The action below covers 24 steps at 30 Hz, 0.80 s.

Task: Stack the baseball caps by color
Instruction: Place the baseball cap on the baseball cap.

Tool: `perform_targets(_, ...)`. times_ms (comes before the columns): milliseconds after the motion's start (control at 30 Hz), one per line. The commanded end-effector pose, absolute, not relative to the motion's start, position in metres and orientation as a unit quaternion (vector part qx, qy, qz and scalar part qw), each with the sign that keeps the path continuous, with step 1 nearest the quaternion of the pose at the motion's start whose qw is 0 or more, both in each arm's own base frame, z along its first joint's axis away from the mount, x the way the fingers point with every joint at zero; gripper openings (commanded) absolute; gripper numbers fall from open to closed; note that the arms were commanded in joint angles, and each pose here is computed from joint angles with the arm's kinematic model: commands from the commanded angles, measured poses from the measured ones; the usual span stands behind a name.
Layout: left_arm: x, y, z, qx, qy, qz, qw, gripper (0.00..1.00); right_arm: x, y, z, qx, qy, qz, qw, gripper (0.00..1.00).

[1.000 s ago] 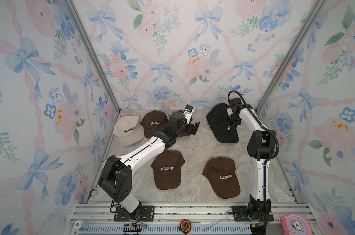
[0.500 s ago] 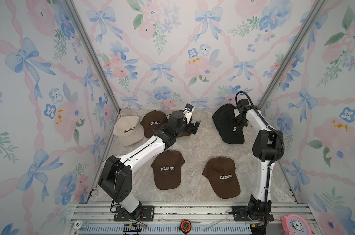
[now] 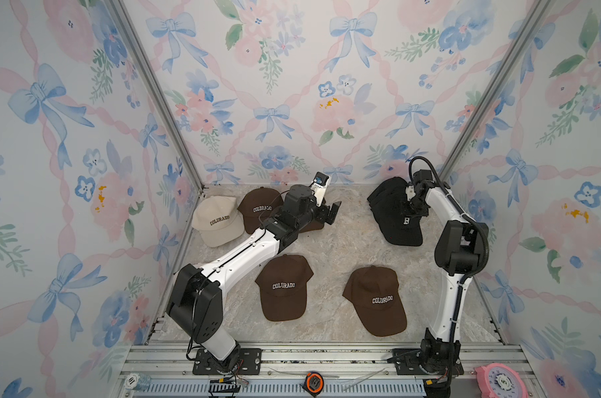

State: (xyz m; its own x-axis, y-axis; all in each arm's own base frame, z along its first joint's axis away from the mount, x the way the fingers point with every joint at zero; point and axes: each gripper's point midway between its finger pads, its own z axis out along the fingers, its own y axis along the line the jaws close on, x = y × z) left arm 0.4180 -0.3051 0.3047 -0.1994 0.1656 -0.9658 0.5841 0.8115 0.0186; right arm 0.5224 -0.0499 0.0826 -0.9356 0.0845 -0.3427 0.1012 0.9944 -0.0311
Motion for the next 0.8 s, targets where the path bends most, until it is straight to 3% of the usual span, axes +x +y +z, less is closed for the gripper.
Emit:
perform_targets(0,0.413,-0.311,0.314,0.253,0.750,-0.189,0.581,0.98,0.502,-0.067,0.075,0.050,0.988,-0.042,0.139,0.23)
perform_targets(200,0.406,-0.311,0.316,0.255,0.750,-0.188,0.581,0.98,0.500,-0.066,0.082,0.051,0.987,-0.035,0.146,0.28)
perform_targets(467,0.394,-0.310,0.316,0.249,0.751,-0.190,0.581,0.98,0.498,-0.054,0.122,0.047,0.981,-0.020,0.185,0.55)
perform_targets(767,0.370,-0.302,0.311,0.243,0.755,-0.193,0.578,0.98,0.477,-0.032,0.165,0.029,0.977,-0.018,0.209,0.64)
